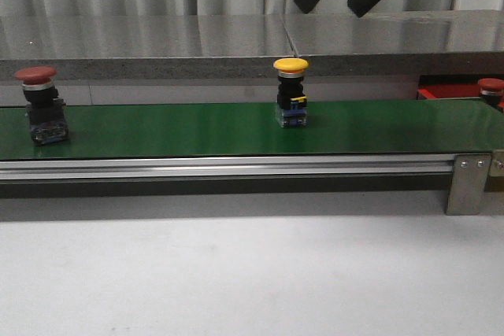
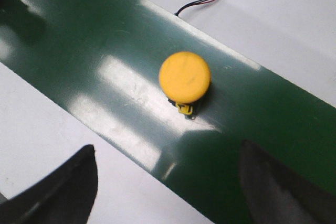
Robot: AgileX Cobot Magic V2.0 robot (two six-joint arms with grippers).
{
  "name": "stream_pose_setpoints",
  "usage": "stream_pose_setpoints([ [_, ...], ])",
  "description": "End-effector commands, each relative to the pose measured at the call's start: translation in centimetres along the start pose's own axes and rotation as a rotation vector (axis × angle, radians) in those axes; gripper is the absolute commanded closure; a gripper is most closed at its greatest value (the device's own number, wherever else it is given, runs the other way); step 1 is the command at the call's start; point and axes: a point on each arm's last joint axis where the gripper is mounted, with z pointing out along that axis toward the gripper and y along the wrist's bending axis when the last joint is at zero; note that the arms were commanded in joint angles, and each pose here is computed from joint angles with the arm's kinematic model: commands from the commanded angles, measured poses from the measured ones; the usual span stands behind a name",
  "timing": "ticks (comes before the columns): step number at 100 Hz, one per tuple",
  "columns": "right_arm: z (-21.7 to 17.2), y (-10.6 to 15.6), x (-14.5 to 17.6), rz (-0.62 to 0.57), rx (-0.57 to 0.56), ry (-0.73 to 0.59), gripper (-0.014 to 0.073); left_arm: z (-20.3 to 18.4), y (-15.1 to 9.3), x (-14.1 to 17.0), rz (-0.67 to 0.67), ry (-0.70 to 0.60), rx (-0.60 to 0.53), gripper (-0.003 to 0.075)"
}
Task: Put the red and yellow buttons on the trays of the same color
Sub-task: 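Lower the right gripper onto the yellow button and close it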
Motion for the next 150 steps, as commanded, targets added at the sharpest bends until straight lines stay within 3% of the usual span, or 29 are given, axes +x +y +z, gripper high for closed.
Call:
stream_pose_setpoints([
  [1, -1.6, 0.5, -1.9, 0.008, -0.008, -0.092, 0.0036, -0.3, -0.1, -1.3, -0.016, -0.085, 0.006, 0.0739],
  [33, 2.0, -0.8, -3.1, 0.061, 0.017, -0.038, 0.0036, -0.3, -0.1, -1.3, -0.016, -0.085, 0.006, 0.0739],
  [55, 3.9, -2.6, -3.2, 0.057, 0.153, 0.001, 0.0036, -0.3, -0.1, -1.3, -0.016, -0.085, 0.006, 0.0739],
  [71, 5.1, -3.1, -3.0, 0.059, 0.170, 0.021, 0.0041, -0.3, -0.1, -1.3, -0.016, -0.085, 0.006, 0.0739],
  [78, 5.1, -3.1, -3.0, 0.058, 0.172, 0.017, 0.0092, -0.3, -0.1, -1.3, -0.016, -0.085, 0.006, 0.0739],
  [91, 5.1, -3.1, -3.1, 0.057, 0.173, 0.005, 0.0290, -0.3, -0.1, -1.3, -0.016, -0.085, 0.006, 0.0739],
  [102, 5.1, -3.1, -3.2, 0.056, 0.174, -0.004, 0.0382, -0.3, -0.1, -1.3, -0.016, -0.085, 0.006, 0.0739],
  [150, 1.1, -3.2, -0.8, 0.140, 0.193, -0.017, 0.0403, -0.3, -0.1, -1.3, -0.016, -0.085, 0.006, 0.0739],
])
